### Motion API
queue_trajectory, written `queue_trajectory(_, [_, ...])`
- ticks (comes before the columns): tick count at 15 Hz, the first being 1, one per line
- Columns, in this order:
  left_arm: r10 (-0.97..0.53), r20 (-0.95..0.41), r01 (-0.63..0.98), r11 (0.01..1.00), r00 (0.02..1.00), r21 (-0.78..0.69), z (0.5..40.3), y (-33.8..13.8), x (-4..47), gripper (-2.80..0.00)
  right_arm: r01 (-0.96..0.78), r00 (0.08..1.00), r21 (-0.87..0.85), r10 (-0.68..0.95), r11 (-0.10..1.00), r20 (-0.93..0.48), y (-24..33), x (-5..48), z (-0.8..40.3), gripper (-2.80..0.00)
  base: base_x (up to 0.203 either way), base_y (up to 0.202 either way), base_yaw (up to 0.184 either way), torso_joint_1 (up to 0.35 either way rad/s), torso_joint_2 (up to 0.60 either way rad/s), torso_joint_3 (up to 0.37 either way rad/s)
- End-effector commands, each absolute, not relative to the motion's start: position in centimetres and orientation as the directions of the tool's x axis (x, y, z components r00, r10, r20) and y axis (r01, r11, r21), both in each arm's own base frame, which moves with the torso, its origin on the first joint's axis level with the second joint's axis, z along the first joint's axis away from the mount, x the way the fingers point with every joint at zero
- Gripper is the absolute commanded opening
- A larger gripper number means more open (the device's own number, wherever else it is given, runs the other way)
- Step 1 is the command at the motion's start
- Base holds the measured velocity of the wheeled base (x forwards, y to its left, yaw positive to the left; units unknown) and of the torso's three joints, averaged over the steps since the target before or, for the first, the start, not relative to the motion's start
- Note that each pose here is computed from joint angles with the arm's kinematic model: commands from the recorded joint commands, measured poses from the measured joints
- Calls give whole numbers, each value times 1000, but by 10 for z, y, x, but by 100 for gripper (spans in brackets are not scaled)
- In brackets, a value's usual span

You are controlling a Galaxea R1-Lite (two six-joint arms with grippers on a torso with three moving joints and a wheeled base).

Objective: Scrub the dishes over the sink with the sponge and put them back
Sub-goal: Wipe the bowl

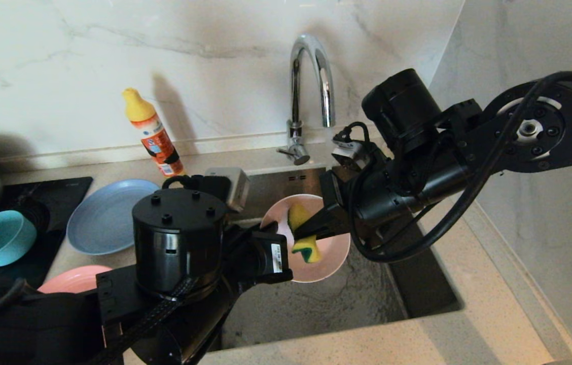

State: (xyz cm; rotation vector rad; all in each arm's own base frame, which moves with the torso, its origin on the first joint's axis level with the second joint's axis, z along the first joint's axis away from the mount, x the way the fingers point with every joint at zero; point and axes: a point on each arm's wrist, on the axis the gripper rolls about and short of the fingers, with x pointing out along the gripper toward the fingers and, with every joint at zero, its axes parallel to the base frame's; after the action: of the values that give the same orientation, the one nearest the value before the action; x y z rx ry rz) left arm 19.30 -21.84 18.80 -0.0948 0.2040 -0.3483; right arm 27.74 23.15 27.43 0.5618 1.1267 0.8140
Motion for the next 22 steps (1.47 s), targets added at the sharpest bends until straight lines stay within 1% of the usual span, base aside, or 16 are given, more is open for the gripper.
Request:
queue_trajectory(1, [-346, -175, 326, 936, 922, -134, 190, -218, 192, -280, -260, 175, 749, 793, 609, -584, 235, 276, 268, -280, 0, 0, 0, 0, 0, 0])
queue_trajectory(4, [-343, -176, 322, 937, 923, -138, 189, -218, 193, -280, -264, 134, 742, 786, 616, -604, 237, 259, 272, -280, 0, 0, 0, 0, 0, 0])
queue_trajectory(8, [-341, -177, 320, 937, 923, -141, 188, -219, 194, -280, -264, 104, 739, 780, 620, -618, 233, 245, 279, -280, 0, 0, 0, 0, 0, 0])
queue_trajectory(11, [-342, -173, 320, 937, 924, -143, 190, -217, 193, -280, -251, 99, 733, 770, 632, -630, 237, 250, 272, -280, 0, 0, 0, 0, 0, 0])
queue_trajectory(14, [-342, -172, 320, 936, 924, -143, 190, -216, 192, -280, -232, 116, 731, 764, 642, -635, 232, 258, 269, -280, 0, 0, 0, 0, 0, 0])
queue_trajectory(20, [-341, -177, 320, 937, 923, -137, 188, -217, 193, -280, -246, 170, 744, 783, 621, -598, 216, 254, 289, -280, 0, 0, 0, 0, 0, 0])
queue_trajectory(22, [-341, -181, 319, 938, 923, -139, 187, -217, 192, -280, -246, 188, 736, 776, 631, -602, 216, 254, 289, -280, 0, 0, 0, 0, 0, 0])
